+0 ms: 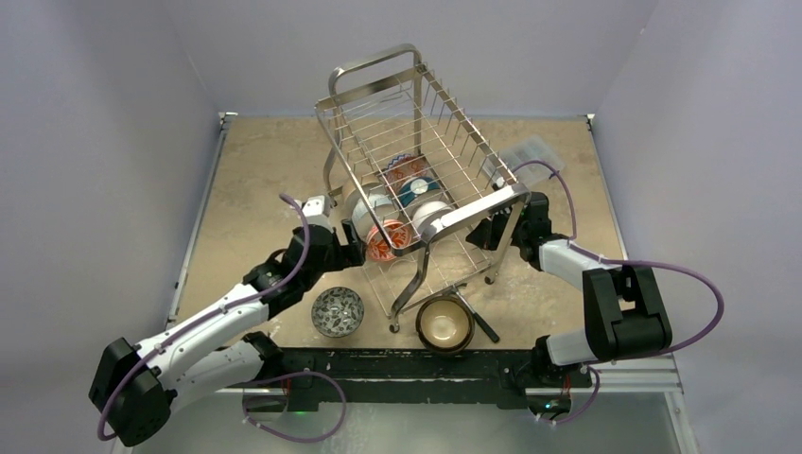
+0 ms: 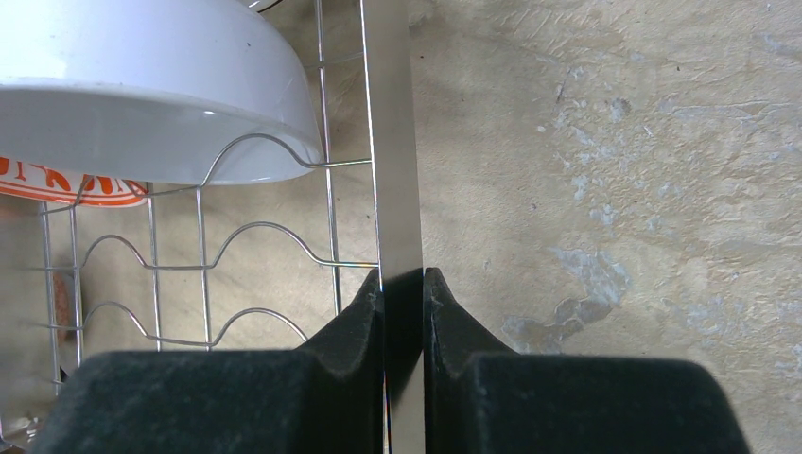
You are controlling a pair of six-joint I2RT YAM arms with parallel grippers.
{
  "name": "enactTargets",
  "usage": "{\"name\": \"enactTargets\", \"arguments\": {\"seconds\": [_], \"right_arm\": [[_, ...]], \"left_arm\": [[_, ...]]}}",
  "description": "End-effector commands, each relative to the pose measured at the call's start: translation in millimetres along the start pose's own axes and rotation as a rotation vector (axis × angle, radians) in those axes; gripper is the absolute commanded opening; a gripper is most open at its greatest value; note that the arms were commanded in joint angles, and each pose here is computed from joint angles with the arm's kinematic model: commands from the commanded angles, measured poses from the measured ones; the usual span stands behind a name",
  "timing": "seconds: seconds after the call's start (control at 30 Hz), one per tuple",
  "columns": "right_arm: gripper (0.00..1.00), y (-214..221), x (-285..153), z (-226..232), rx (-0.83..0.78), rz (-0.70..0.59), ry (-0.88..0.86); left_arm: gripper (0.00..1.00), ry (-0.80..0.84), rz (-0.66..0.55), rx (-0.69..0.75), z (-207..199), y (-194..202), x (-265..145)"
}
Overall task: Load the bowls into the dish rack
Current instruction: Adjust the bowl in the dish rack, then adjust the dish rack at the center of the board.
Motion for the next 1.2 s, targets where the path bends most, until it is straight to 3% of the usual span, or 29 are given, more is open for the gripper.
{"name": "enactTargets", "arguments": {"seconds": [0.0,0.2,0.4,0.63,0.77,0.93,1.17], "right_arm": [[0.0,-21.8,-4.1,41.3,0.085,-0.027,-0.191],[0.0,-15.6,-2.8,40.4,0.103,-0.004,-0.197],[0.0,-14.9,1.4,43.2,0.148,0.007,-0.223],[0.0,-11.4,7.7,48.6,0.228,0.063,-0.275],[0.0,-7.5,8.9,46.9,0.267,0.164,-0.247],[0.0,-26.9,3.9,45.5,0.243,0.194,-0.174],[0.0,-23.2,15.2,41.1,0.246,0.147,-0.2]], "left_arm": [[0.83,-0.054,0.052,-0.133,21.4,20.1,4.8],[0.71,0.097,0.104,-0.288,17.9,31.5,22.7],[0.65,0.239,0.205,-0.282,3.4,39.8,42.3],[0.38,0.279,0.302,-0.292,-7.1,30.4,72.1],[0.26,0.324,0.376,-0.282,-24.0,11.5,87.3],[0.21,0.32,0.345,-0.23,-38.1,-30.1,112.6],[0.19,0.227,0.35,-0.142,-6.1,-28.2,132.3]]}}
Point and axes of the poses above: each gripper's point midway between its finger pads, its own x axis out along the fingers, its own z axis along the line the jaws close on, y = z × x, the point moved 2 cm from there along -x, back along the fingers
